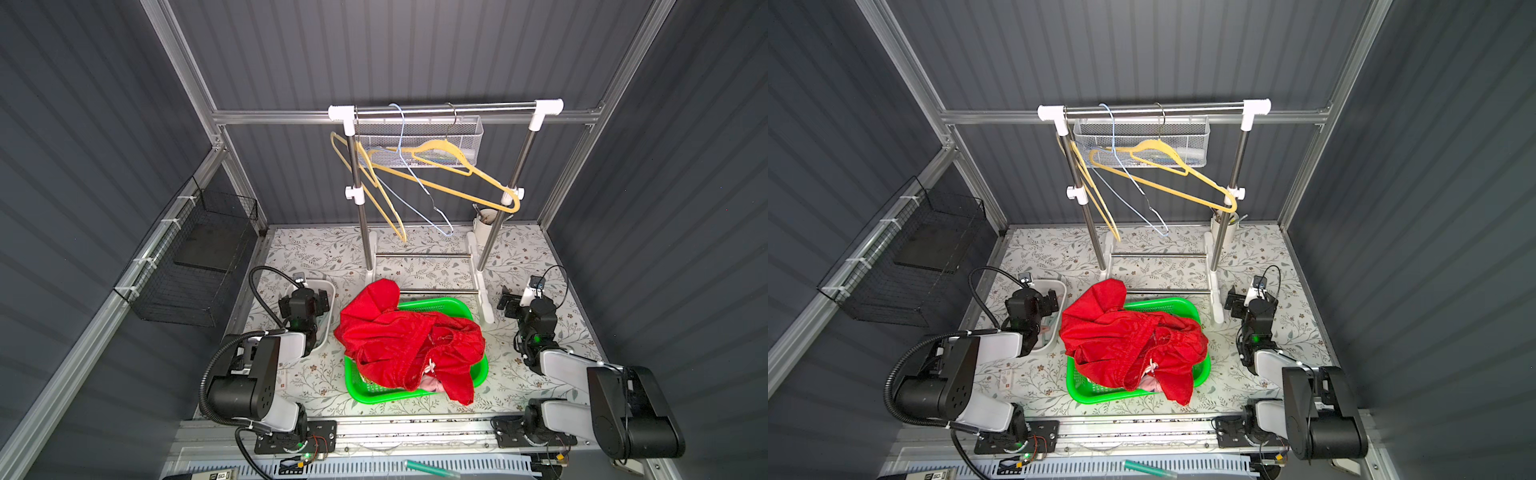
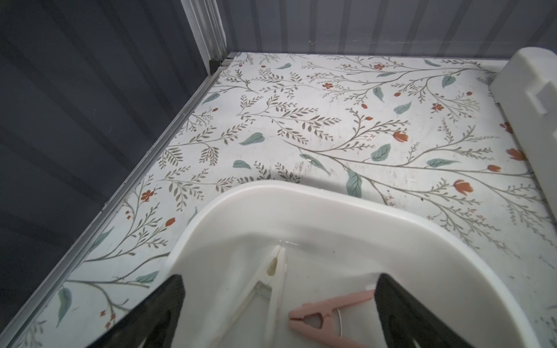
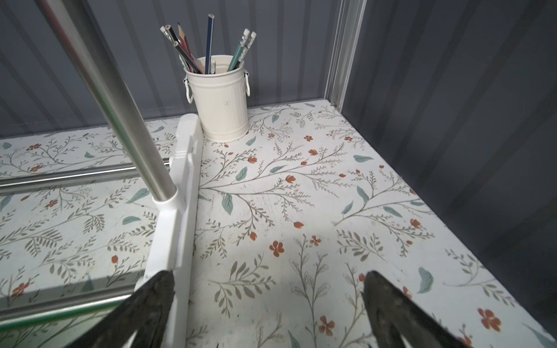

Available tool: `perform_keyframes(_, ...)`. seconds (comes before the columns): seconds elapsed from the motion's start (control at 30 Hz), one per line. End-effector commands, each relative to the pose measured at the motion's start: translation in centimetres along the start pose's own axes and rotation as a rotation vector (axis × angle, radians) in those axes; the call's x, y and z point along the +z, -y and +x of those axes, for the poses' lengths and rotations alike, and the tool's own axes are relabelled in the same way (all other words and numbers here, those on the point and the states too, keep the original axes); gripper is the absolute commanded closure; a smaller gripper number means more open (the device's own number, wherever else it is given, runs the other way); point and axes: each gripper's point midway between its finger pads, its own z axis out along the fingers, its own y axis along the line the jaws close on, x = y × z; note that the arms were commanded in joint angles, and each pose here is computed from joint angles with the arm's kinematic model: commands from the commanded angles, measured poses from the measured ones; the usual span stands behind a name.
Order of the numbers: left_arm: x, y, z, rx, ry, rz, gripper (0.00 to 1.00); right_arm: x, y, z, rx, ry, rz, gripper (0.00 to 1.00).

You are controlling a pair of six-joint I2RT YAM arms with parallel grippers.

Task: Remove the clothespins securing shorts to the hanger
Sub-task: Reset both arms

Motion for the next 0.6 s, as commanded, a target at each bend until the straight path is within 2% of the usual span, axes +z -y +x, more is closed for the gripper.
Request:
perform_keyframes(0.0,0.6,0.5,-1.3,0.014,0.072,0.028,0.00,1.1,-0.2,-1.2,0.009,0.066,-0.020,0.01)
perform_keyframes(0.23,1.3,0.4,0.1,-0.012,0.142,0.024,0.00,1.8,-0.4,-0.1,0.005,0.052,-0.029,0.01)
perform_keyframes(0.3,1.5,0.3,0.6,-0.013,0.090,0.014,0.00,1.8,-0.4,-0.2,0.005,0.054,-0.029,0.01)
perform_keyframes(0.37,2.0,0.3,0.2,-0.012,0.103,0.011,0.00,1.9,-0.3,-0.1,0.006,0.047,-0.020,0.01)
perform_keyframes(0.43,2.5,0.0,0.5,-0.011,0.049,-0.017,0.00,2.4,-0.1,-0.2,0.013,0.024,-0.006,0.01)
perform_keyframes(0.57,2.5,0.1,0.5,-0.013,0.062,-0.015,0.00,2.4,-0.1,-0.2,0.020,0.023,-0.017,0.01)
